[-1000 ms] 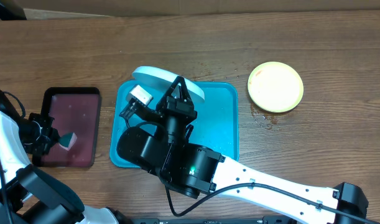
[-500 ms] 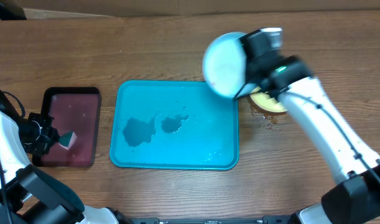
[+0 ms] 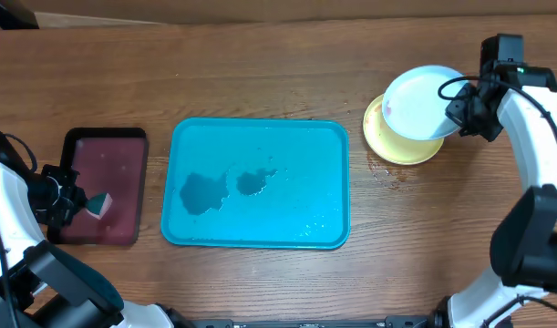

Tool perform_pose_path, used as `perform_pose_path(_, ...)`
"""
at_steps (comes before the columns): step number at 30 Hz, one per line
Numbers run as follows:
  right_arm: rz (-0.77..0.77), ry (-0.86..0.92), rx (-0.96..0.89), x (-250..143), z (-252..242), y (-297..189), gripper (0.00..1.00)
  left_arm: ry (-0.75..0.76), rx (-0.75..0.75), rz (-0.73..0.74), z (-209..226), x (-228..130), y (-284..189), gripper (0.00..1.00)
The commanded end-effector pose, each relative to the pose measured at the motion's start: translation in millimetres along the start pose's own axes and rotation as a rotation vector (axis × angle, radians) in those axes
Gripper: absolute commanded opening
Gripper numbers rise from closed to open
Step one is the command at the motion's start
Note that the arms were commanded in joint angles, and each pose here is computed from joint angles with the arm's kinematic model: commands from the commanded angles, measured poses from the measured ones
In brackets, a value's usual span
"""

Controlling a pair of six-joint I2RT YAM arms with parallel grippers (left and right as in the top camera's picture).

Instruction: Clean dirty plates on tray and stack at the side

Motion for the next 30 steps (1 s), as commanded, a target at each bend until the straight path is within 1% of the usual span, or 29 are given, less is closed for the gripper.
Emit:
perform_pose_path(1,0.034,0.008,0.024,-0.6,6.5,9.4,0.04,0.023,-0.006,-0.001,-0.9,-0.6,-0.3,0.04)
perform_pose_path(3,0.062,-0.001,0.015,-5.1,8.5,17.2,0.04,0.024,-0.006,-0.001,-1.1,-0.5,-0.3,0.04)
perform_pose_path(4,0.077,-0.004,0.017,-7.0,9.8,21.2,0.06,0.025,-0.008,-0.003,-1.4,-0.2,-0.3,0.04)
perform_pose_path(7,0.122,-0.050,0.070,-14.2,21.3,28.9,0.18,0.026,-0.010,-0.004,-1.9,0.2,-0.3,0.04)
perform_pose_path(8,0.136,-0.083,0.106,-16.7,28.0,30.5,0.25,0.026,-0.011,-0.005,-2.2,0.4,-0.3,0.04)
perform_pose_path(9,0.146,-0.110,0.135,-18.8,32.9,30.7,0.35,0.026,-0.012,-0.006,-2.3,0.5,-0.3,0.04)
perform_pose_path(11,0.159,-0.139,0.167,-22.3,40.4,30.9,0.61,0.026,-0.014,-0.007,-2.6,0.7,-0.5,0.04)
perform_pose_path(12,0.162,-0.144,0.176,-23.5,43.3,30.5,0.71,0.026,-0.014,-0.007,-2.6,0.8,-0.3,0.04)
perform_pose_path(13,0.164,-0.150,0.184,-24.7,45.9,30.1,0.75,0.026,-0.014,-0.007,-2.7,0.8,-0.3,0.04)
perform_pose_path(17,0.189,-0.179,0.203,-34.0,57.1,27.6,0.78,0.027,-0.018,-0.010,-3.4,1.4,-0.5,0.04)
perform_pose_path(21,0.226,-0.283,0.338,-51.8,85.1,8.6,0.81,0.062,-0.050,-0.038,-12.0,4.1,3.3,0.04)
perform_pose_path(27,0.166,-0.415,0.468,-76.2,115.9,-55.1,0.81,0.099,-0.095,-0.076,-21.3,8.5,20.3,0.06)
perform_pose_path(30,0.125,-0.485,0.508,-93.5,127.2,-89.2,0.82,0.134,-0.115,-0.079,-25.0,12.2,36.4,0.09)
Point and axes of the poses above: each gripper's point midway between its finger pads, its own y axis out along the fingers, its own z axis along the line the jaws close on, x = y × z, the point moved 4 cm from there along -y, back along the fingers, and after that the axes turned 12 degrees about -y, right-handed, at the moved point
